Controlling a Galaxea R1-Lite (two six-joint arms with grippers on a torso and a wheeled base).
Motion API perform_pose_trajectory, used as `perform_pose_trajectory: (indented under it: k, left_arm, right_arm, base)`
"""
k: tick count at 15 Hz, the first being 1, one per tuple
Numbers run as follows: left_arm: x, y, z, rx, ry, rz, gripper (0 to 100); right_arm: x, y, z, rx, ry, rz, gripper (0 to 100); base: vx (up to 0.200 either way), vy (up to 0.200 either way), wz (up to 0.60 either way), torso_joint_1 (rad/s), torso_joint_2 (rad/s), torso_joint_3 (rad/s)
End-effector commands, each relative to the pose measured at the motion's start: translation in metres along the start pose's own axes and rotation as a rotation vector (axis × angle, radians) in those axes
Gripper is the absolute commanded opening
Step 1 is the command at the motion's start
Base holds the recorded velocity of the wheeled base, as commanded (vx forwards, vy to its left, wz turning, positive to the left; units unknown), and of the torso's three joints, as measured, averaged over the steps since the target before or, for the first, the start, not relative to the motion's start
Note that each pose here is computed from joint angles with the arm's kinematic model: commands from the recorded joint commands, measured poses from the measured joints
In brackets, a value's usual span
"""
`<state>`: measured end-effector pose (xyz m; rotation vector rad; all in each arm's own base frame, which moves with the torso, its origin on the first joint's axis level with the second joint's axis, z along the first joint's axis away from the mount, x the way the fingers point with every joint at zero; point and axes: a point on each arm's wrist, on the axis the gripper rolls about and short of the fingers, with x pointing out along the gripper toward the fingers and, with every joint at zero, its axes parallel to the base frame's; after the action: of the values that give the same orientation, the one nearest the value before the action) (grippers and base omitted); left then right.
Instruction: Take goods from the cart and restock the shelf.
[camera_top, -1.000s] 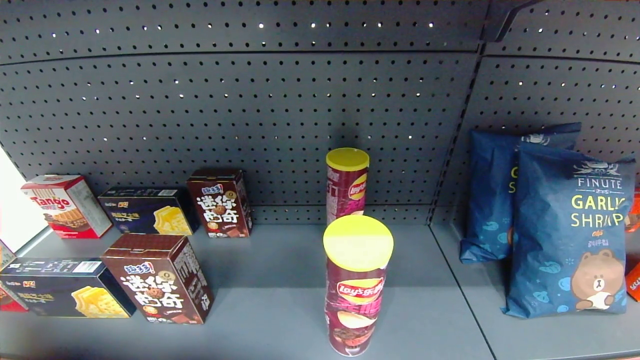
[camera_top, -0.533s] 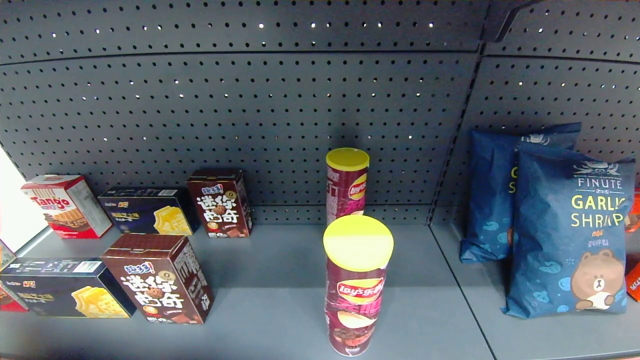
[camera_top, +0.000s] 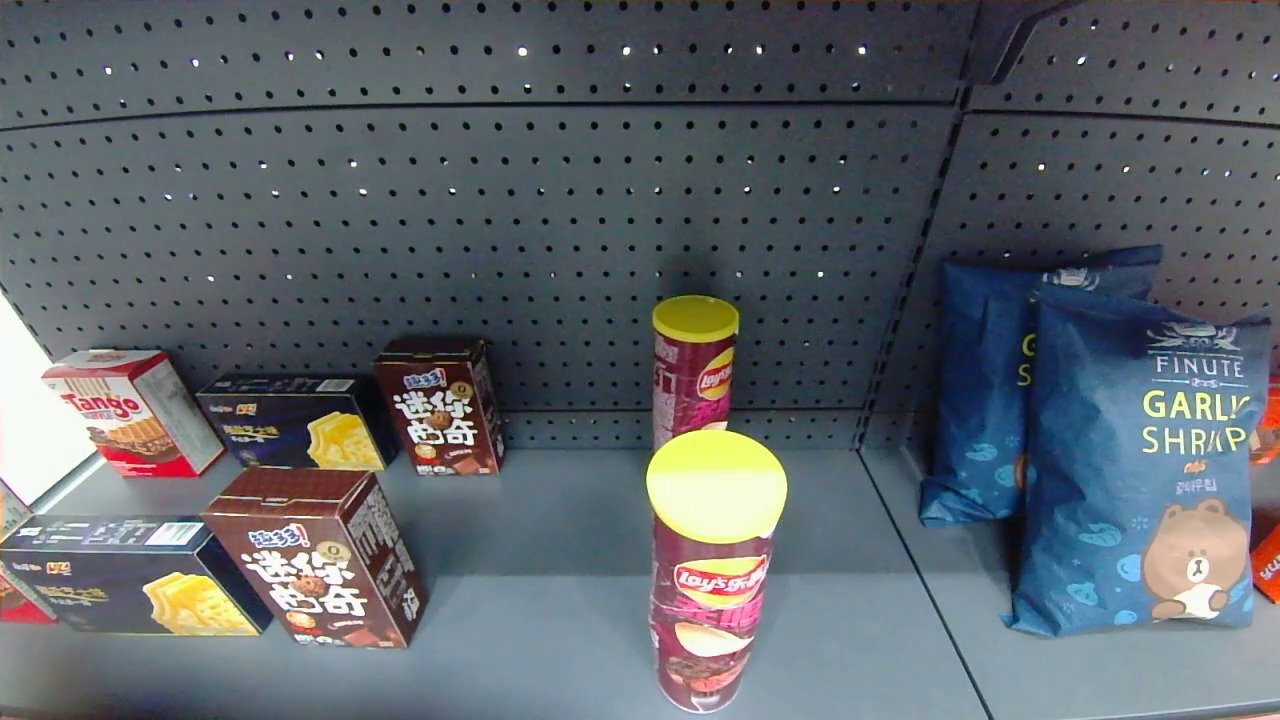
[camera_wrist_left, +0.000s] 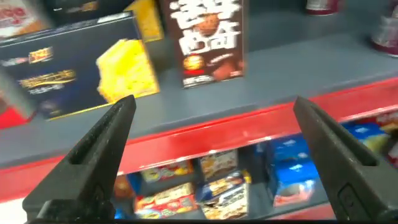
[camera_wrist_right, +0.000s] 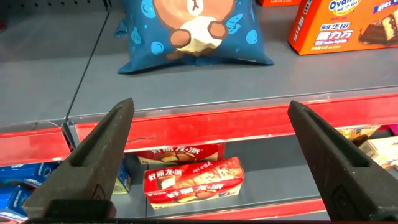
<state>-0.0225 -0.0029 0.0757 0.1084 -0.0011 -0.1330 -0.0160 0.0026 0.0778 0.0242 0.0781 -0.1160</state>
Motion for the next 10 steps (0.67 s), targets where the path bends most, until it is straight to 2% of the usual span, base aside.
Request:
perform_pose_trajectory:
  k: [1, 2, 4, 10]
  left_arm:
    - [0.0001, 0.0014, 0.0002, -0.055, 0.006, 0.057, 100]
    - [0.0001, 0.0016, -0.0003, -0.086, 0.006, 0.068, 100]
    - [-0.0001, 0.0023, 0.0002, -0.095, 0.005, 0.099, 100]
    - [-0.0001, 0.0023, 0.0002, -0.101, 0.004, 0.099, 100]
  right_arm:
    - [0.0003, 0.0, 0.0001, -0.001, 0.003, 0.0, 100]
    - [0.0003, 0.0, 0.0001, -0.001, 0.003, 0.0, 100]
    - [0.0001, -0.0001, 0.0, -0.001, 0.002, -0.003, 100]
    - [0.0003, -0.0001, 0.0001, -0.003, 0.003, -0.003, 100]
  base:
    - [0.0, 0.0, 0.0, 0.0, 0.0, 0.0]
    - [0.0, 0.0, 0.0, 0.0, 0.0, 0.0]
    - [0.0, 0.0, 0.0, 0.0, 0.0, 0.0]
    - [0.0, 0.0, 0.0, 0.0, 0.0, 0.0]
